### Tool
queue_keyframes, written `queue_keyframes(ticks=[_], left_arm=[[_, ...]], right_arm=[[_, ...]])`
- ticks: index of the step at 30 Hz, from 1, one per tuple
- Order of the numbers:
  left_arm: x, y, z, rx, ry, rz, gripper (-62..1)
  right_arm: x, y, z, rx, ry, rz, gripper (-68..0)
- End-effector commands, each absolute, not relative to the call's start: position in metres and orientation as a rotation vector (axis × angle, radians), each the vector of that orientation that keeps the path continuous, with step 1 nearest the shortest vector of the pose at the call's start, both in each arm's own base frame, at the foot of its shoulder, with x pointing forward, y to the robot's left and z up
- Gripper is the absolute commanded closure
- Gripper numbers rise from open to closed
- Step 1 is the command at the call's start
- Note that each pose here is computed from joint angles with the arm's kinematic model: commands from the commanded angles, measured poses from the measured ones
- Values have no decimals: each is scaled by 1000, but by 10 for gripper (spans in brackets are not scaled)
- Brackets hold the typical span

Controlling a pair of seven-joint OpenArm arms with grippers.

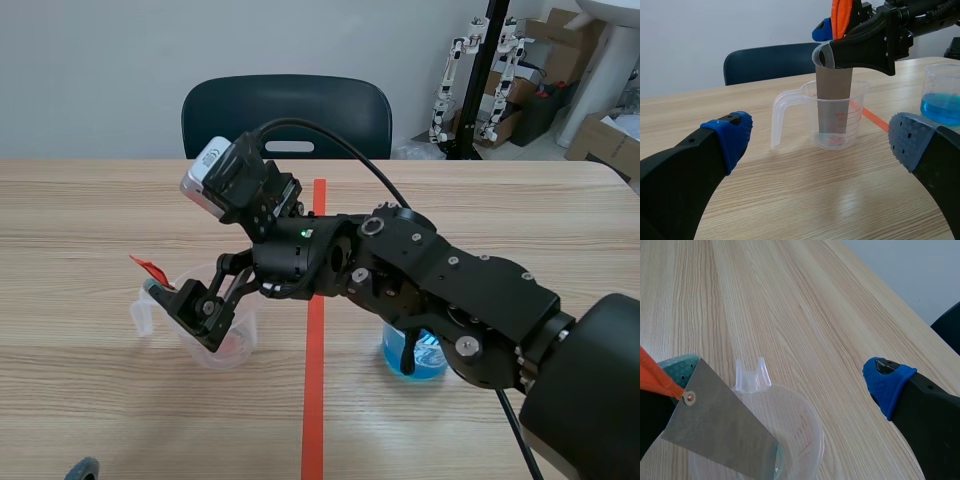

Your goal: Do the redox reaction experiment. put the plate into the left beaker

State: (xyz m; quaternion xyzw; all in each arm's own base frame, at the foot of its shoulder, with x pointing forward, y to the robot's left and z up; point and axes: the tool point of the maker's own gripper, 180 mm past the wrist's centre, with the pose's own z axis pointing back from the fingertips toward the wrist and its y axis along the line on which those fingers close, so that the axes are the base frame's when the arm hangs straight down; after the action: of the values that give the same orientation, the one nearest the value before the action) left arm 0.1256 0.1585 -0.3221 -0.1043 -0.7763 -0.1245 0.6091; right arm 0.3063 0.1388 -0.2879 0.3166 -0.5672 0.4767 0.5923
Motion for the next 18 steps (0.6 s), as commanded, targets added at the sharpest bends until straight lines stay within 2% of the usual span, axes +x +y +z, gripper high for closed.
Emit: queue_keyframes(ticks=[1, 18], left_arm=[[125, 159, -319, -234, -1812, -279, -572], [125, 159, -319, -234, -1812, -279, -572]], right_arm=[[309, 144, -272, 758, -1365, 1106, -679], [303, 143, -280, 763, -1340, 1095, -679]])
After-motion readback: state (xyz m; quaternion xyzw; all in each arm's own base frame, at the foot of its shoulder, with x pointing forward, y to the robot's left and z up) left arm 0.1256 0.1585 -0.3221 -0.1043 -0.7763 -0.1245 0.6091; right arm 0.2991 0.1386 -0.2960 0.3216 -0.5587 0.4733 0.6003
